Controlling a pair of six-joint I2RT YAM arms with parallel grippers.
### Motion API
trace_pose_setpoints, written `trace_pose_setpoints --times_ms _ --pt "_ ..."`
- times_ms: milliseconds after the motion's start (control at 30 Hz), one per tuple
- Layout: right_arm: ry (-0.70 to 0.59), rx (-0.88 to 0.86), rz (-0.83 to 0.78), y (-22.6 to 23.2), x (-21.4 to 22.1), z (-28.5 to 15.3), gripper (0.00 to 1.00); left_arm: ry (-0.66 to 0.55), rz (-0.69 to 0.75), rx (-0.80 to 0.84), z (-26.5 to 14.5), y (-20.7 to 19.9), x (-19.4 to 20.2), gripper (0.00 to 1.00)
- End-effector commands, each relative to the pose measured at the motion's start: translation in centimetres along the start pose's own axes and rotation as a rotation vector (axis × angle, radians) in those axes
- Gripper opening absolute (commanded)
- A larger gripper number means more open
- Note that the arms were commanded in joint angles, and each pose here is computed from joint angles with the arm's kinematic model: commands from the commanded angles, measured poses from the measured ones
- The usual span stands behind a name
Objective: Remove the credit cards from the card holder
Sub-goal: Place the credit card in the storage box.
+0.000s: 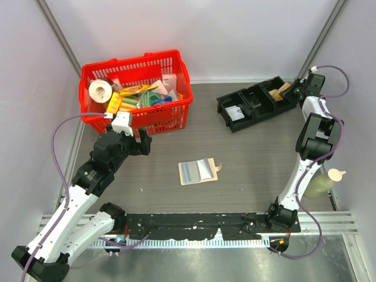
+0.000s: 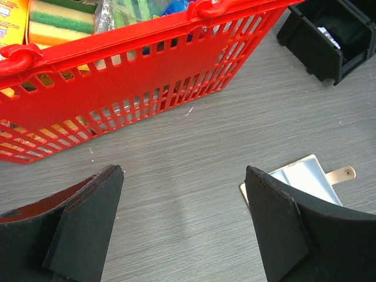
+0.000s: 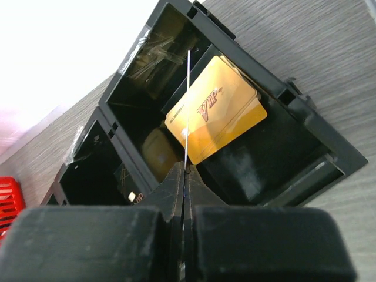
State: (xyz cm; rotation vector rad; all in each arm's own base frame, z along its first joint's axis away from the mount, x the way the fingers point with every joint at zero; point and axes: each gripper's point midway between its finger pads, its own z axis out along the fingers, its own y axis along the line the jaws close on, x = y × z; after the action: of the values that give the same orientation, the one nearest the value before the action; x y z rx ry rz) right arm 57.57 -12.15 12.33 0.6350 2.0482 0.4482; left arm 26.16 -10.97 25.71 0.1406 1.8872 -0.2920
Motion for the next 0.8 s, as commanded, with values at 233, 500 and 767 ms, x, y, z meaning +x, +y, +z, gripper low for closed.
trace_pose_setpoints --times_ms 233,500,767 --pt "-0.044 -0.183 0.063 3.2 -1.2 2.1 0.01 -0.012 0.03 -0.019 0.4 0.4 -0.1 0.87" --pt "-0.055 -0.103 0.089 2.0 -0.6 2.7 0.24 -0.02 0.028 -0.022 0.2 0.5 -0.2 0.87" --pt "-0.082 0.054 0.081 -0.1 -1.0 1.0 0.56 -0.027 0.024 -0.016 0.0 0.4 -0.3 0.87"
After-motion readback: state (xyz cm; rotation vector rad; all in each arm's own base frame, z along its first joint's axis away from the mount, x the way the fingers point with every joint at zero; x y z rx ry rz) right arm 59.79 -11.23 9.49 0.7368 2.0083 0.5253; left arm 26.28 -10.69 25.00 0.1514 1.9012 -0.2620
